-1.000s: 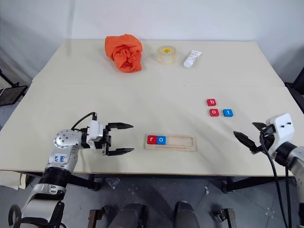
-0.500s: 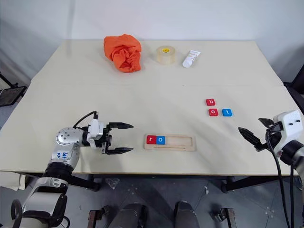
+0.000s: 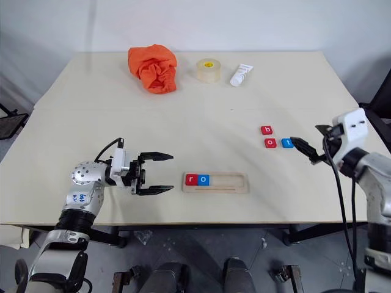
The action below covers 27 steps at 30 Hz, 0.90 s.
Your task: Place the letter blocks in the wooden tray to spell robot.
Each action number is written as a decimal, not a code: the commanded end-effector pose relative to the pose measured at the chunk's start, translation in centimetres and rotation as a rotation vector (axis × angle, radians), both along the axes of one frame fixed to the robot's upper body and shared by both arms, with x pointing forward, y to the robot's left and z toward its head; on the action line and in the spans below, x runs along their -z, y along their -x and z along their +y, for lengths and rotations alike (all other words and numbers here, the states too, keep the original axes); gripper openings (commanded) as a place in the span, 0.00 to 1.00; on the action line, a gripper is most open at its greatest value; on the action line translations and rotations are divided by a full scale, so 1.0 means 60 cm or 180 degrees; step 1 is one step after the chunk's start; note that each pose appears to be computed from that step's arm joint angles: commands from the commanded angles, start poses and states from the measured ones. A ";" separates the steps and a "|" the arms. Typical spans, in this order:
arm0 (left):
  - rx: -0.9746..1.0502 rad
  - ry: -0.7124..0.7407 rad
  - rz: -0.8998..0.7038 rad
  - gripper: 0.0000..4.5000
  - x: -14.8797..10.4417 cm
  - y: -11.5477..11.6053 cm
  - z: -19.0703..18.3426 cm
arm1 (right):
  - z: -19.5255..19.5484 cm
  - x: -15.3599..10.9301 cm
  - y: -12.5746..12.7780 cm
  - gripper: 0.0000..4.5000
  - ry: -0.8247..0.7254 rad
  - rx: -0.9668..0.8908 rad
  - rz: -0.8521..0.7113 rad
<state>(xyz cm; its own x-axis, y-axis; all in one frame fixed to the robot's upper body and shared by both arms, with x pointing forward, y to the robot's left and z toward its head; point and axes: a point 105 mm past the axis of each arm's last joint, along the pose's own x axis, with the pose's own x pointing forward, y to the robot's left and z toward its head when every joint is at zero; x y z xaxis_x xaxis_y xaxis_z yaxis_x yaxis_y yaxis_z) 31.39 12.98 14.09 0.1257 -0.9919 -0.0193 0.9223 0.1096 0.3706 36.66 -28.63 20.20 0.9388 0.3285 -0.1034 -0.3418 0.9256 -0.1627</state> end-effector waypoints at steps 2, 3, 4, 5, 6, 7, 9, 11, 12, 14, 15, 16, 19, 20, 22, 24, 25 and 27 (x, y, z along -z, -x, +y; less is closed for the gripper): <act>0.0026 0.0055 -0.0119 0.99 -0.017 0.008 0.002 | 0.018 0.005 -0.051 1.00 -0.0063 0.0161 0.0117; 0.0024 0.0052 -0.0120 0.99 -0.017 0.009 0.002 | 0.022 0.009 -0.061 1.00 -0.0081 0.0199 0.0164; 0.0020 0.0050 -0.0119 0.99 -0.017 0.010 0.003 | 0.031 0.013 -0.075 1.00 -0.0103 0.0209 0.0188; 0.0019 0.0050 -0.0121 0.99 -0.016 0.013 0.003 | 0.037 0.015 -0.083 1.00 -0.0109 0.0208 0.0200; 0.0007 0.0053 -0.0122 0.99 -0.016 0.014 0.003 | 0.046 0.019 -0.096 1.00 -0.0135 0.0227 0.0213; -0.0002 0.0055 -0.0122 0.99 -0.015 0.015 0.003 | 0.052 0.022 -0.106 1.00 -0.0149 0.0238 0.0223; -0.0023 0.0065 -0.0128 0.99 -0.015 0.018 0.003 | 0.063 0.028 -0.119 1.00 -0.0186 0.0250 0.0246; -0.0047 0.0077 -0.0132 0.99 -0.014 0.021 0.003 | 0.077 0.034 -0.130 1.00 -0.0215 0.0222 0.0264; -0.0056 0.0083 -0.0133 0.99 -0.014 0.022 0.003 | 0.082 0.036 -0.134 1.00 -0.0219 0.0202 0.0267; -0.0079 0.0094 -0.0135 0.99 -0.014 0.026 0.003 | 0.091 0.047 -0.141 1.00 -0.0219 0.0209 0.0315; -0.0090 0.0098 -0.0133 0.99 -0.013 0.027 0.004 | 0.093 0.051 -0.144 1.00 -0.0215 0.0223 0.0334; -0.0098 0.0099 -0.0132 0.99 -0.013 0.028 0.004 | 0.094 0.055 -0.146 1.00 -0.0211 0.0253 0.0353; -0.0119 0.0101 -0.0129 0.99 -0.012 0.032 0.004 | 0.094 0.066 -0.153 1.00 -0.0222 0.0357 0.0373; -0.0128 0.0103 -0.0128 0.99 -0.012 0.033 0.004 | 0.096 0.070 -0.154 1.00 -0.0219 0.0370 0.0379; -0.0138 0.0105 -0.0126 0.99 -0.012 0.036 0.003 | 0.098 0.074 -0.156 1.00 -0.0213 0.0376 0.0383; -0.0164 0.0110 -0.0124 0.99 -0.012 0.036 0.004 | 0.101 0.078 -0.159 1.00 -0.0227 0.0404 0.0405; -0.0174 0.0111 -0.0123 0.99 -0.012 0.035 0.005 | 0.102 0.079 -0.160 1.00 -0.0232 0.0414 0.0412; -0.0200 0.0118 -0.0126 0.99 -0.012 0.035 0.005 | 0.107 0.081 -0.162 1.00 -0.0288 0.0447 0.0450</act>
